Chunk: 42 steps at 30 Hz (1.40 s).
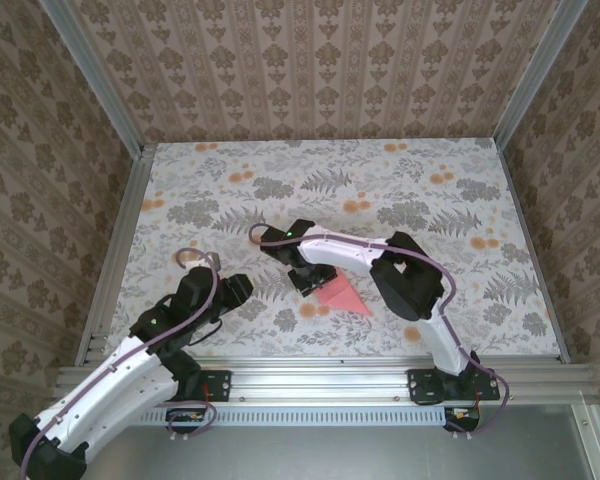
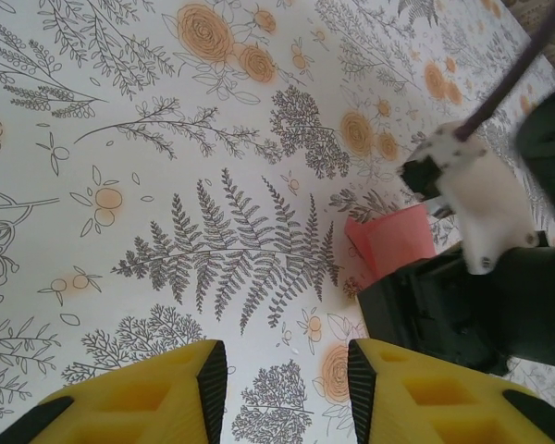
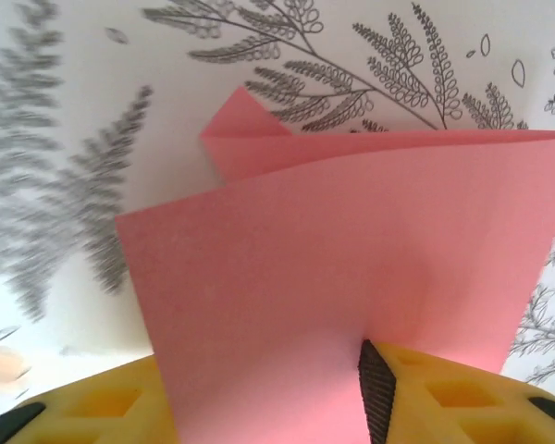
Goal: Fold a paper plane with a square sheet of paper (pick it up from the middle)
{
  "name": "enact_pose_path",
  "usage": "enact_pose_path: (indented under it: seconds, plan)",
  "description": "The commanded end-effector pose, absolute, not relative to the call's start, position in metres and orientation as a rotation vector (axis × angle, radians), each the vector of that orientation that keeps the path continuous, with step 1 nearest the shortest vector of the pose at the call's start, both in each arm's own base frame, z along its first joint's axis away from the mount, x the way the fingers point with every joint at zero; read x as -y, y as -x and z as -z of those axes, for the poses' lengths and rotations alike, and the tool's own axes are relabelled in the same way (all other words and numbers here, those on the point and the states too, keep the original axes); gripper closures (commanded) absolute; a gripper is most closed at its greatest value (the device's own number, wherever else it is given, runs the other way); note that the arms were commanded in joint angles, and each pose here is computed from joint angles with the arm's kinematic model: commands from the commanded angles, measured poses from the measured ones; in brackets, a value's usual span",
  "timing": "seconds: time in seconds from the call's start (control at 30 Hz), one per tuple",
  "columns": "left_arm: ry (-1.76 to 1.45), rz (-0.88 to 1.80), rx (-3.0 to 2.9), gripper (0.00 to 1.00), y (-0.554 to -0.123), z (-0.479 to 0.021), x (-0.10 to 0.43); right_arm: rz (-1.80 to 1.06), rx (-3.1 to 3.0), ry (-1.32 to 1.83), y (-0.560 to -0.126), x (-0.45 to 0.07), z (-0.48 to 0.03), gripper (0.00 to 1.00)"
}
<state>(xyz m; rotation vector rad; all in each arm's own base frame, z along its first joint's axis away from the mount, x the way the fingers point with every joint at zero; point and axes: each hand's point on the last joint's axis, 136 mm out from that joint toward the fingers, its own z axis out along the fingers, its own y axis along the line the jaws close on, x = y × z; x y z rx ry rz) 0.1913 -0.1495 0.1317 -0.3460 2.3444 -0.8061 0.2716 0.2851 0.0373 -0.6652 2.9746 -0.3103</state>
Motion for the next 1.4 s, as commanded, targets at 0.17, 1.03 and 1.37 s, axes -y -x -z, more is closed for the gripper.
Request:
enact_pose_path:
  seconds: [0.17, 1.03, 1.37]
  plan:
    - [0.254, 0.832, -2.425, 0.57, -0.190, -0.122, 0.167, -0.185, -2.873, 0.573, -0.262, -0.278, -0.114, 0.30]
    - [-0.039, 0.771, -2.649, 0.60, -0.196, -0.090, 0.288, -1.121, -2.985, 0.322, -0.234, -0.236, -0.057, 0.93]
    - [-0.027, 0.749, -2.664, 0.60, -0.197, -0.088, 0.287, -1.048, -3.007, 0.271, -0.249, -0.222, -0.034, 0.94]
